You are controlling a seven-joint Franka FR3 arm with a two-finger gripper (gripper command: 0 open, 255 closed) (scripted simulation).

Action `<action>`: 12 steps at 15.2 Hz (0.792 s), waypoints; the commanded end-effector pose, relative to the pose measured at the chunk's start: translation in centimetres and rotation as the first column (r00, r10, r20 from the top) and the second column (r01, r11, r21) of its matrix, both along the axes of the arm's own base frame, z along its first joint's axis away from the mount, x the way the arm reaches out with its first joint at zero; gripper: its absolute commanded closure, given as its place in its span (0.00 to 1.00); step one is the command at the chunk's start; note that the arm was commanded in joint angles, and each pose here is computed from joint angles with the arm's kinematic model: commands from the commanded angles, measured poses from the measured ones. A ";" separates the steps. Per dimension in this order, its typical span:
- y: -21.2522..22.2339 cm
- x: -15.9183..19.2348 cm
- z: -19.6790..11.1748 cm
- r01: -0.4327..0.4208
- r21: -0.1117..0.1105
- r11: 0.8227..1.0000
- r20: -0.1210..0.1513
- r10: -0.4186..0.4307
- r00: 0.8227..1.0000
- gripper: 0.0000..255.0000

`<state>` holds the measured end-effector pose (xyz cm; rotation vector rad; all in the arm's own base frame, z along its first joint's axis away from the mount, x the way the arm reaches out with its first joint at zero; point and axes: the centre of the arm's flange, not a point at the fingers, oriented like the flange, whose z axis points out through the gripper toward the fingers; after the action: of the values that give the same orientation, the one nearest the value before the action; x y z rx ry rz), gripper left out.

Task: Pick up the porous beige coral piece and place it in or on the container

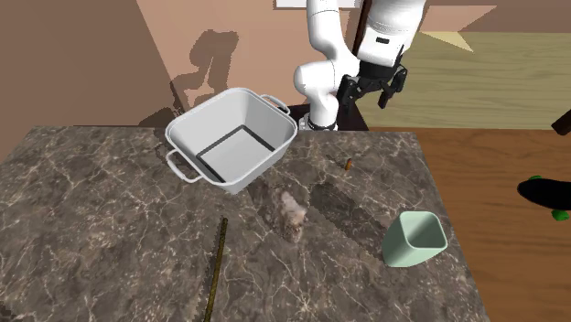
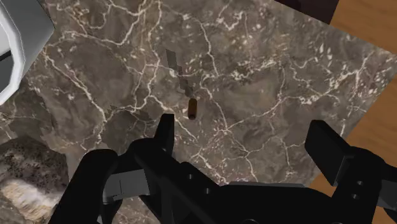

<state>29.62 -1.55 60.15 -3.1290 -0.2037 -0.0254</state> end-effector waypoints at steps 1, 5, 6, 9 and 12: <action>0.0 0.0 0.0 0.000 0.000 1.000 0.000 0.000 1.000 0.00; -3.4 2.8 -1.7 -0.068 -0.049 0.997 -0.002 0.068 0.998 0.00; -4.3 3.5 -2.1 -0.085 -0.061 0.995 -0.003 0.085 0.996 0.00; -6.7 5.8 -3.2 -0.135 -0.098 0.986 -0.007 0.135 0.991 0.00; -9.1 8.1 -4.3 -0.185 -0.134 0.974 -0.013 0.185 0.983 0.00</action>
<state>37.07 -9.86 56.25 -3.2186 -0.4834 -0.0109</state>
